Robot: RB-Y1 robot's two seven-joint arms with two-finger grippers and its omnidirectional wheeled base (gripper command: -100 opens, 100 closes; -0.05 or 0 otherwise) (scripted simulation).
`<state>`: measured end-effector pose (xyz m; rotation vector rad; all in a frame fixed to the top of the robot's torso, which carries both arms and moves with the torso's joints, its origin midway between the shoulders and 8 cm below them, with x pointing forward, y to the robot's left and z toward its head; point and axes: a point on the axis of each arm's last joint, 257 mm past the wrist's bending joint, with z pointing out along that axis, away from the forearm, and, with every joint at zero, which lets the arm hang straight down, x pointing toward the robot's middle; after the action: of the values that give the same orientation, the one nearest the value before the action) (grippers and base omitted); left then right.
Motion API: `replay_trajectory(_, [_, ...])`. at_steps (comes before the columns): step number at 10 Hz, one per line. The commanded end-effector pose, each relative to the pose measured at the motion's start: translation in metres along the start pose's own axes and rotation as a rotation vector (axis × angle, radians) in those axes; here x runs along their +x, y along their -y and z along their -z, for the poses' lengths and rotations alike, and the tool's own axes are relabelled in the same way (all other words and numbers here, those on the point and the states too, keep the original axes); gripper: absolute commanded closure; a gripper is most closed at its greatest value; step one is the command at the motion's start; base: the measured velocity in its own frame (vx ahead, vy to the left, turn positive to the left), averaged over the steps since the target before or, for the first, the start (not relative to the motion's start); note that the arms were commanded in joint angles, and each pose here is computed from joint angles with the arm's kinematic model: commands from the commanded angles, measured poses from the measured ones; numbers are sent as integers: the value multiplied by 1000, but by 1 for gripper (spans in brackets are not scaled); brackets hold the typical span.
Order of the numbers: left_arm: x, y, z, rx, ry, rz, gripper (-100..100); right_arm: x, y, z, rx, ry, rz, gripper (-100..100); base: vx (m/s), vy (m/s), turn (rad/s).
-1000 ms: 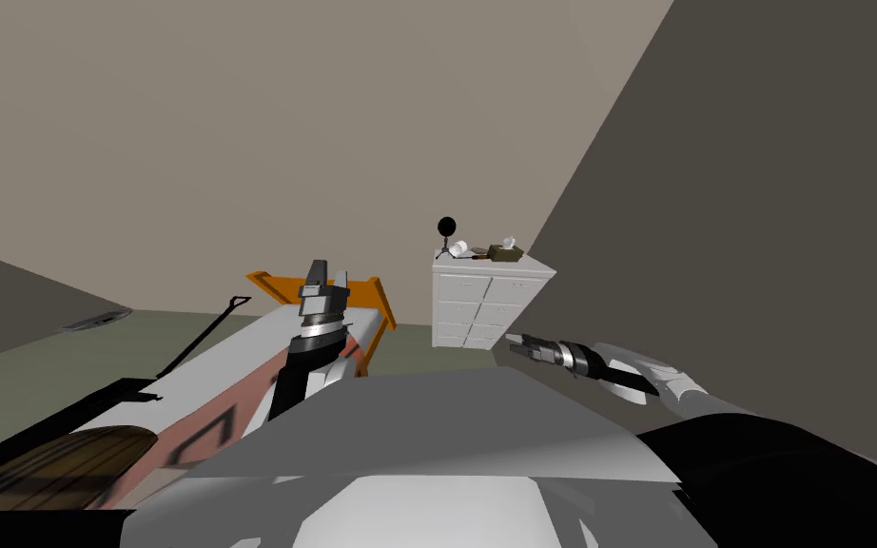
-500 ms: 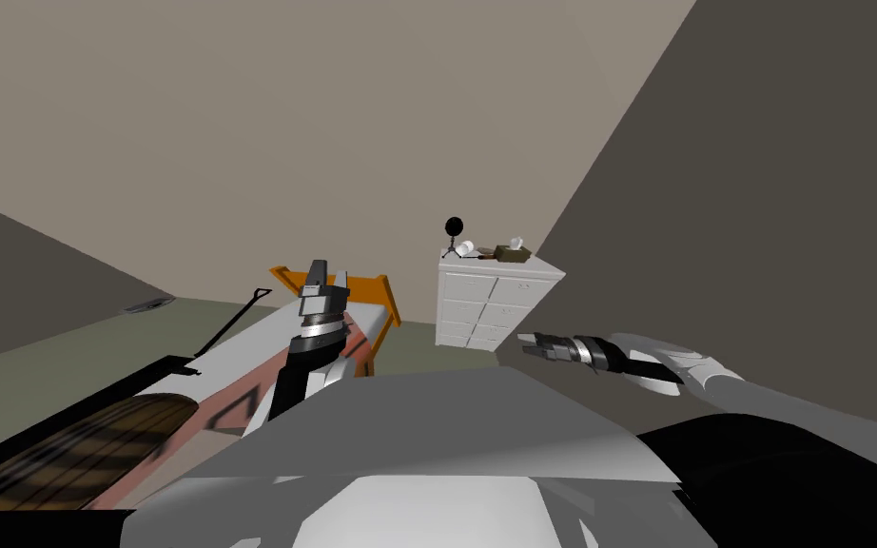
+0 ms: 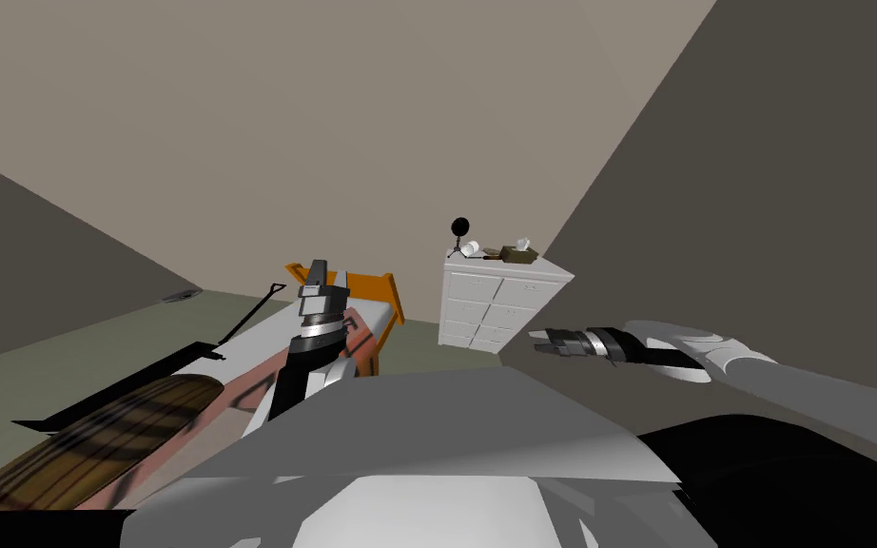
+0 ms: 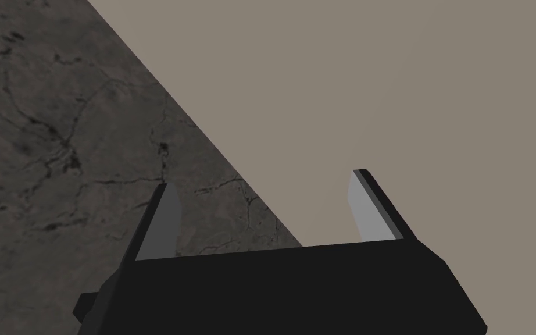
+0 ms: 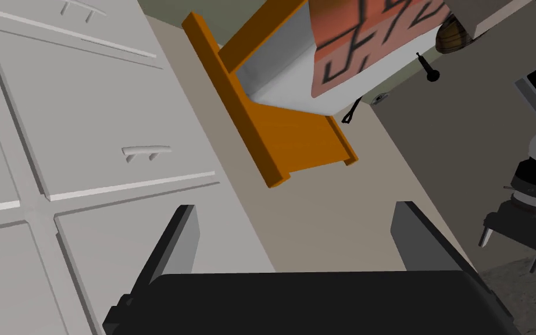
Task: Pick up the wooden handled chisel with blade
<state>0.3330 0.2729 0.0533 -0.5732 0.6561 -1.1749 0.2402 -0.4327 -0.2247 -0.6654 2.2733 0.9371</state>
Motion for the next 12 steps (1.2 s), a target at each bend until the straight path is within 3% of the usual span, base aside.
replay_trajectory(1, [0, 0, 0, 0, 0, 0, 0, -1, 4, 14, 22, -43, 17, -100, -25, 24, 113])
replay_trajectory(2, [0, 0, 0, 0, 0, 0, 0, -3, 5, 19, 29, -61, 26, -100, -13, 10, -13])
replay_trajectory(3, [0, 0, 0, 0, 0, 0, 0, -2, 14, 36, 63, -103, 40, -100, -19, 24, 186])
replay_trajectory(5, [0, 0, 0, 0, 0, 0, 0, -8, 17, 46, 79, -141, 59, -100, -13, 15, 57])
replay_trajectory(8, [0, 0, 0, 0, 0, 0, 0, -19, 32, 91, 160, -264, 112, -100, -7, 31, 184])
replay_trajectory(10, [0, 0, 0, 0, 0, 0, 0, -25, 35, 101, 180, -291, 125, -100, -1, 18, 36])
replay_trajectory(11, [0, 0, 0, 0, 0, 0, 0, -29, 41, 120, 217, -335, 143, -100, 9, 26, 196])
replay_trajectory(12, [0, 0, 0, 0, 0, 0, 0, -32, 41, 123, 223, -348, 150, -100, 11, 20, 148])
